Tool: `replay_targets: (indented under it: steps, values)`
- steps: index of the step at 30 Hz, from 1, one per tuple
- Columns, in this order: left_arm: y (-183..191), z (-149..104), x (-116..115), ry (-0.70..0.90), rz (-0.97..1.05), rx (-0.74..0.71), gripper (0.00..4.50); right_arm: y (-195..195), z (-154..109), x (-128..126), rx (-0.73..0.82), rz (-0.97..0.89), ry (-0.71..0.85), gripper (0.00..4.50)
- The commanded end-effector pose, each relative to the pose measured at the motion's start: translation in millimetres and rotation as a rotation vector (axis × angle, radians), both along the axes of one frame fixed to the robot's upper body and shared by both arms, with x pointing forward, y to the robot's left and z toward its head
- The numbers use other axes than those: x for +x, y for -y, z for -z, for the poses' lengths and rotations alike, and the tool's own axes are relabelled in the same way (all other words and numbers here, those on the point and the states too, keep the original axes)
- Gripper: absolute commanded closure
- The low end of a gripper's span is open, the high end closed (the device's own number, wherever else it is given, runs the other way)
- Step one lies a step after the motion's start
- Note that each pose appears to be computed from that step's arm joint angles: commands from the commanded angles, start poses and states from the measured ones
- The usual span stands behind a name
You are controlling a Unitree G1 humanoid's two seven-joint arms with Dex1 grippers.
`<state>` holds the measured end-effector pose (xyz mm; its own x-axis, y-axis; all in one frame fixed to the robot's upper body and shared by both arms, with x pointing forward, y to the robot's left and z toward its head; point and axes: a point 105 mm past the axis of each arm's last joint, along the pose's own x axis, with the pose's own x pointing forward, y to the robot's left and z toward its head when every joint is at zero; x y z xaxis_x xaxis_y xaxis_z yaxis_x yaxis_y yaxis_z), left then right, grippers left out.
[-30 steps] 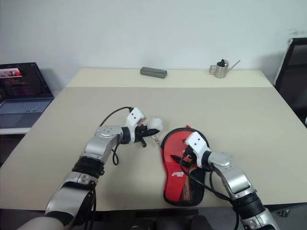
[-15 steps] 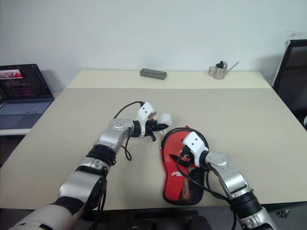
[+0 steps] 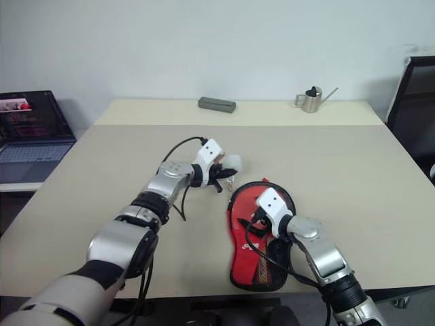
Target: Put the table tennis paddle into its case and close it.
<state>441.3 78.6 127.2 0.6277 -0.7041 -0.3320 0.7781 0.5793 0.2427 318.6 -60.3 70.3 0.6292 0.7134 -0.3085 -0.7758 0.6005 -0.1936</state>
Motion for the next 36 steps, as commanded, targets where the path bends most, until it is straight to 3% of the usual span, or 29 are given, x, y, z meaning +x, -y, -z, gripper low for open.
replay_targets:
  steps: [1,14,26,36]
  values:
    - [0,-34,10,0.107,-0.018,-0.014,4.23,-1,54,-21,-0.116,-0.006,-0.175,0.0]
    - [27,-45,16,0.156,-0.036,0.031,4.23,-12,58,-32,-0.103,-0.007,-0.192,0.0]
    - [44,-50,19,0.22,-0.048,0.107,4.23,8,68,-32,-0.133,0.106,-0.206,0.0]
    - [53,-65,24,0.296,-0.088,0.147,4.23,12,70,-48,-0.131,0.135,-0.231,0.0]
